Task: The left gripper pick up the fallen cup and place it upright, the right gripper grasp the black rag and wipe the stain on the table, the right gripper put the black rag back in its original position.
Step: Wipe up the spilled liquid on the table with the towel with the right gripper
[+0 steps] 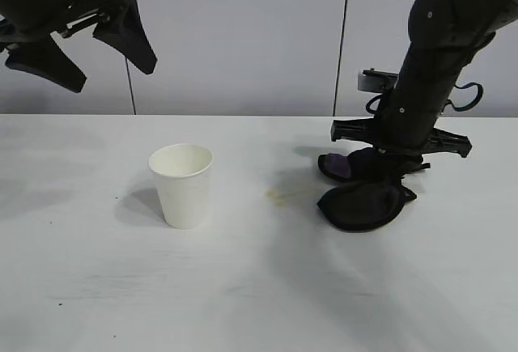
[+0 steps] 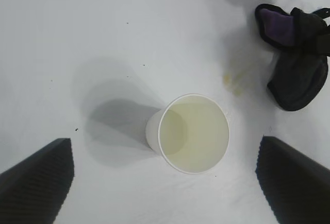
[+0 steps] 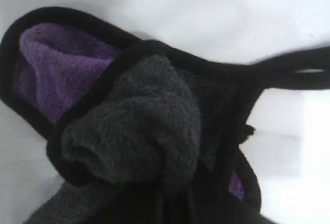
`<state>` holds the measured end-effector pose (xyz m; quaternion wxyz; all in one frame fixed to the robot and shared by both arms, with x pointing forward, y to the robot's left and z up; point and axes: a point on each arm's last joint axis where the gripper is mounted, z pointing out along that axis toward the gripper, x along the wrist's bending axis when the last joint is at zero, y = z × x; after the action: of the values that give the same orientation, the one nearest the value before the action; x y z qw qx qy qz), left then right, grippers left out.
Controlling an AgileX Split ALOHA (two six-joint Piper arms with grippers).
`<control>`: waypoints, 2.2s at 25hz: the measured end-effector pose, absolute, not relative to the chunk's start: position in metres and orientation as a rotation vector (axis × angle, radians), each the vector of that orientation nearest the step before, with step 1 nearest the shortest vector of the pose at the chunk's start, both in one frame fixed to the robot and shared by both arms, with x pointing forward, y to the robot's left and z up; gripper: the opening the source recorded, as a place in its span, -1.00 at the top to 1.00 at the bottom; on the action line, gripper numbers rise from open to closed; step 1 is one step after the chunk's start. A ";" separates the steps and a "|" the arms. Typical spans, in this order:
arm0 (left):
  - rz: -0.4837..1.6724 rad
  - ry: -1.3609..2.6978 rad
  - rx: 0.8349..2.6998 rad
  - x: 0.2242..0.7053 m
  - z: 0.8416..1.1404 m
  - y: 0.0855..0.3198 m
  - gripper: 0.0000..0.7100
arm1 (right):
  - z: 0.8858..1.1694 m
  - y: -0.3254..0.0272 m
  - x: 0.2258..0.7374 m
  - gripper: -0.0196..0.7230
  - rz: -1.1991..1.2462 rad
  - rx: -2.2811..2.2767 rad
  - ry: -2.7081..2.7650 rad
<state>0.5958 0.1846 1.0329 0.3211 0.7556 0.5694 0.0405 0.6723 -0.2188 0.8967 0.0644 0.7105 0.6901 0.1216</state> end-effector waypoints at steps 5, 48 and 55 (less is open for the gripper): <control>0.113 1.495 1.981 0.596 1.033 0.185 -0.95 | 0.897 -0.179 0.666 0.92 0.437 2.056 2.176; 0.138 1.492 1.971 0.598 1.034 0.185 -0.95 | 0.891 -0.157 0.674 0.92 0.628 2.129 2.011; 0.143 1.492 1.967 0.598 1.034 0.185 -0.95 | 0.908 -0.204 0.681 0.92 0.540 2.093 1.967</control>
<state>0.5985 0.1853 1.0340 0.3282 0.7514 0.5698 0.0545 0.6813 -0.2037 0.9080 0.1094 0.7118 0.6691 0.1836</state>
